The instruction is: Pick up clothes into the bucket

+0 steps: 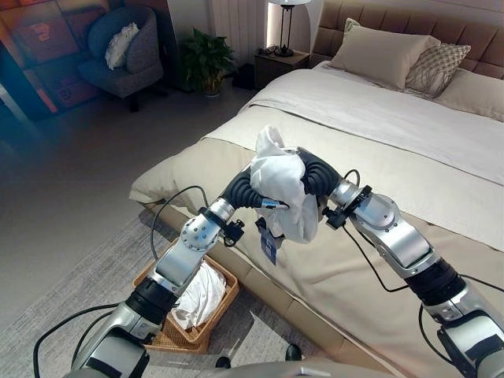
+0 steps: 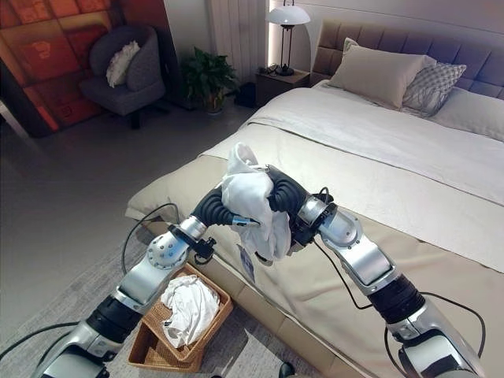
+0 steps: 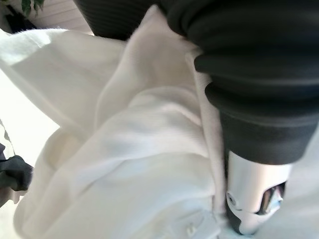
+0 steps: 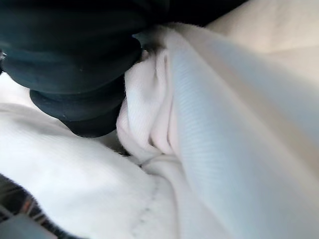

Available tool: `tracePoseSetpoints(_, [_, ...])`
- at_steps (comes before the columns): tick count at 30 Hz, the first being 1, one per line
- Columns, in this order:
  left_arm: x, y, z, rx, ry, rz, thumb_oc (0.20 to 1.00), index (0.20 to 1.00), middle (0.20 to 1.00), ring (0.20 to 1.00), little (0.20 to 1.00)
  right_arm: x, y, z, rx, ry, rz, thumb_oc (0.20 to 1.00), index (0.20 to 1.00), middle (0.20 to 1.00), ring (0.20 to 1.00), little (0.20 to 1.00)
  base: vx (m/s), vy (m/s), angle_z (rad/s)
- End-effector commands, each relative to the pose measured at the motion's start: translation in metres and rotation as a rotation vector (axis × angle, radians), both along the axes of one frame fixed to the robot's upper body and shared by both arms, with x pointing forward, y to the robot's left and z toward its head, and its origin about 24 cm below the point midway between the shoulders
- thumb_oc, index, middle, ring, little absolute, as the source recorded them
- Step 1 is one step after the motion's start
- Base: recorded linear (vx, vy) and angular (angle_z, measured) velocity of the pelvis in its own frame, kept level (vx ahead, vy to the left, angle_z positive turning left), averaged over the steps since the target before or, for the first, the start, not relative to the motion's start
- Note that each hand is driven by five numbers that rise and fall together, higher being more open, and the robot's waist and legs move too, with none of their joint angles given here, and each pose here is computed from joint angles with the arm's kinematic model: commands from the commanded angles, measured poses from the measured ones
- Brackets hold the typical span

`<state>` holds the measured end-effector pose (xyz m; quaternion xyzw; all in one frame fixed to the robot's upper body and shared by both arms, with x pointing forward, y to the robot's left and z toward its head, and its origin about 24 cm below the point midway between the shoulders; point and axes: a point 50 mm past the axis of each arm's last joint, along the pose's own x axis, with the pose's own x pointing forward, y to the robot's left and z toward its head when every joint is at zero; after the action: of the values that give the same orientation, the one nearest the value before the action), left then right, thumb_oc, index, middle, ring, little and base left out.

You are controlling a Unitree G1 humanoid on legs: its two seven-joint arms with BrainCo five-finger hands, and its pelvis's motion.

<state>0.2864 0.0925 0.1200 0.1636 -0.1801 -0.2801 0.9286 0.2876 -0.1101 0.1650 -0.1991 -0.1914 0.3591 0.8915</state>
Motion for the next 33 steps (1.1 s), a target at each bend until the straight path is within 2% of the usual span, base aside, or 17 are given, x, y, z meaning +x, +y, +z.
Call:
tracePoseSetpoints(1, [0.01,-0.008,0.004,0.053,-0.029,-0.033,1.0,1.0,1.0,1.0,1.0,-0.032,0.021,0.06,0.243,-0.221,0.203,0.2,0.2,0.2,0.2,0.2,0.0,0.0,0.0])
tracePoseSetpoints(2, [0.008,-0.007,0.004,0.044,-0.02,-0.045,0.73,0.73,0.73,0.73,0.73,-0.032,0.021,0.062,0.248,-0.23,0.203,0.2,0.2,0.2,0.2,0.2,0.0,0.0,0.0])
tracePoseSetpoints(3, [0.008,-0.007,0.004,0.044,-0.02,-0.045,0.73,0.73,0.73,0.73,0.73,-0.032,0.021,0.062,0.249,-0.23,0.203,0.2,0.2,0.2,0.2,0.2,0.0,0.0,0.0])
tracePoseSetpoints(4, [0.006,-0.005,0.006,0.019,-0.007,-0.062,0.25,0.25,0.25,0.25,0.25,-0.033,0.02,0.064,0.25,-0.242,0.2,0.2,0.2,0.2,0.2,0.2,0.0,0.0,0.0])
tracePoseSetpoints(5, [0.006,-0.005,0.006,0.019,-0.007,-0.062,0.2,0.2,0.2,0.2,0.2,-0.033,0.02,0.064,0.25,-0.242,0.2,0.2,0.2,0.2,0.2,0.2,0.0,0.0,0.0])
tracePoseSetpoints(7, [0.005,-0.004,0.008,-0.003,0.012,-0.091,0.2,0.2,0.2,0.2,0.2,-0.032,0.02,0.065,0.252,-0.248,0.198,0.2,0.2,0.2,0.2,0.2,0.0,0.0,0.0])
tracePoseSetpoints(8, [0.004,-0.001,0.01,-0.023,0.021,-0.097,0.2,0.2,0.2,0.2,0.2,-0.032,0.019,0.065,0.251,-0.249,0.194,0.376,0.376,0.376,0.376,0.376,0.0,0.0,0.0])
tracePoseSetpoints(9, [0.004,0.0,0.012,-0.028,0.018,-0.099,0.2,0.2,0.2,0.2,0.2,-0.032,0.018,0.065,0.249,-0.251,0.19,0.793,0.793,0.793,0.793,0.793,0.0,0.0,0.0])
tracePoseSetpoints(10, [0.004,0.002,0.013,-0.033,0.018,-0.096,0.2,0.2,0.2,0.2,0.2,-0.032,0.018,0.066,0.247,-0.254,0.185,1.0,1.0,1.0,1.0,1.0,0.0,0.0,0.0])
tracePoseSetpoints(24, [0.0,0.029,0.024,-0.14,0.008,-0.022,0.2,0.2,0.2,0.2,0.2,-0.029,0.004,0.063,0.219,-0.258,0.119,1.0,1.0,1.0,1.0,1.0,0.0,0.003,-0.01])
tracePoseSetpoints(28, [-0.002,0.044,0.031,-0.209,-0.016,0.039,0.2,0.2,0.2,0.2,0.2,-0.025,-0.01,0.057,0.188,-0.249,0.045,1.0,1.0,1.0,1.0,1.0,0.0,0.004,-0.01])
tracePoseSetpoints(30, [-0.001,0.063,0.019,-0.187,0.012,0.123,0.2,0.2,0.2,0.2,0.2,-0.023,-0.018,0.06,0.154,-0.272,0.004,1.0,1.0,1.0,1.0,1.0,0.0,0.0,0.0])
tracePoseSetpoints(33, [-0.003,0.072,0.018,-0.223,0.009,0.165,0.2,0.2,0.2,0.2,0.2,-0.022,-0.027,0.052,0.15,-0.259,-0.05,1.0,1.0,1.0,1.0,1.0,0.0,0.0,0.0])
